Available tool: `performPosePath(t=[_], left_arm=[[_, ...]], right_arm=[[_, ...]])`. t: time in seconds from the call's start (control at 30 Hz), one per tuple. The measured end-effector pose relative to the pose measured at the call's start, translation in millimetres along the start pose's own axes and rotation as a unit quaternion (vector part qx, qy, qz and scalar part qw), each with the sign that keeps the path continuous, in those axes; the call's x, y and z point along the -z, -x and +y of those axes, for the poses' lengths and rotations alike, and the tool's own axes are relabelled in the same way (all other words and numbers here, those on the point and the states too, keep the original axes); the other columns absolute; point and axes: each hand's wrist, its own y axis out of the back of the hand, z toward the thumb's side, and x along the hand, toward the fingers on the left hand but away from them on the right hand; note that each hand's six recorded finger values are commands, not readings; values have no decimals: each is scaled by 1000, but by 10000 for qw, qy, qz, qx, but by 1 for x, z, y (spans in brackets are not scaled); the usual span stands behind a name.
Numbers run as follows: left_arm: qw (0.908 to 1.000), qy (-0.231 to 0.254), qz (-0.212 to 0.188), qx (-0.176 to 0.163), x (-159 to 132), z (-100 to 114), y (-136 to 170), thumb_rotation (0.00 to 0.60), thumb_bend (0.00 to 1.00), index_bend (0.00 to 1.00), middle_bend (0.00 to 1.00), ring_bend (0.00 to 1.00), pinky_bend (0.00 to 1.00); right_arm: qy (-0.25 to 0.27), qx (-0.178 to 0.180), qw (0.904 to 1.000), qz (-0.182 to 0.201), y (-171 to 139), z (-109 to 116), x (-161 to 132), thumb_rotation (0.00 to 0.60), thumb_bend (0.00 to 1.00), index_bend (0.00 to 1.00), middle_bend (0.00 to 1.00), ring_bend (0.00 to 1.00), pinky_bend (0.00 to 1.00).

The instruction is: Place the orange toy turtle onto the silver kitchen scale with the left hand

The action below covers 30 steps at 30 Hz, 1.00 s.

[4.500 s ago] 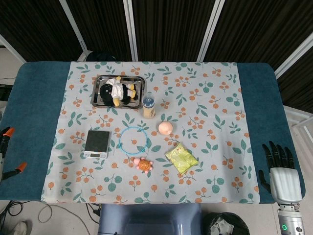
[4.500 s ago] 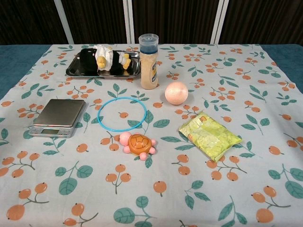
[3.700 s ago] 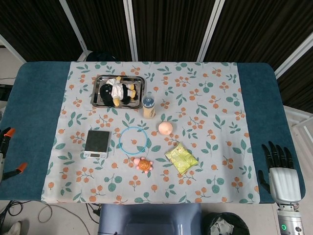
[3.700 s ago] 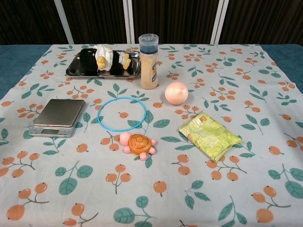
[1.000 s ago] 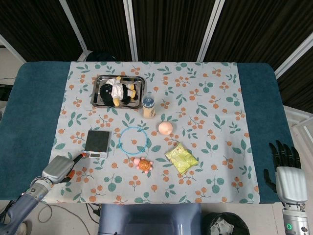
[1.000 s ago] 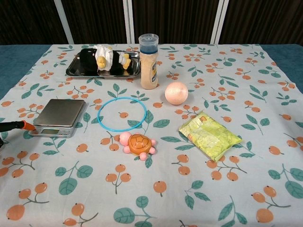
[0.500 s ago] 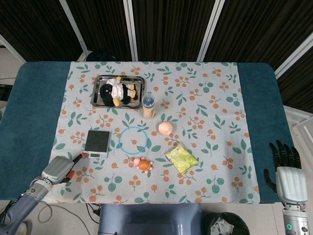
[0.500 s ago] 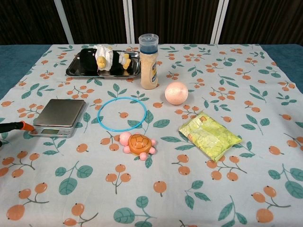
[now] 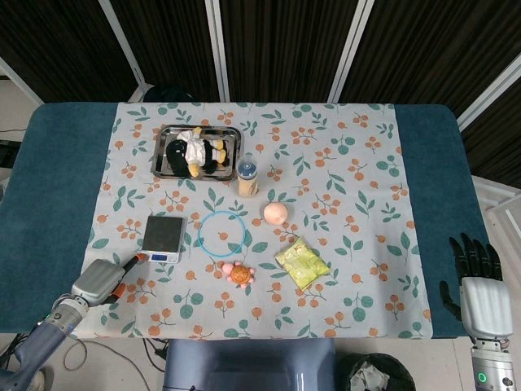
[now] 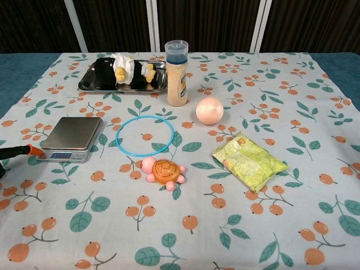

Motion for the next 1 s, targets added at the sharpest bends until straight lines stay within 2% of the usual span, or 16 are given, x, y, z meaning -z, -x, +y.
performPosePath(t=[0.43,0.57,0.67,0.77,0.83,0.93,1.0], left_arm=[[9999,-69,82,104,3,-6,-3,600,526,168,686,587,571],[9999,-77,65,-6,2,0,-3,600,511,168,663,578,570],[9997,-91,56,-216,0,10,0,600,444,167,611,547,559],[9985,-77,47,-549,-3,26,6,600,311,155,501,464,517],[9966,-50,24,-819,-6,40,12,600,196,140,389,347,435],[9926,-18,-51,-1210,-15,60,23,600,116,125,255,185,312],[9887,1,-162,-1488,-26,76,30,600,90,118,207,129,270]], right_arm=[[-18,-13,10000,7,0,-1,-1,600,500,6,0,14,0],[-10,5,10000,1,0,0,-1,600,501,7,0,14,0],[-7,6,10000,9,0,0,-1,600,500,6,0,14,0],[-5,1,10000,21,0,0,-1,600,500,6,0,14,0],[-2,-3,10000,28,0,-1,-2,600,500,7,0,14,0],[3,-2,10000,32,0,-1,-2,600,500,6,0,13,0],[6,1,10000,31,-1,0,-2,600,500,6,0,13,0]])
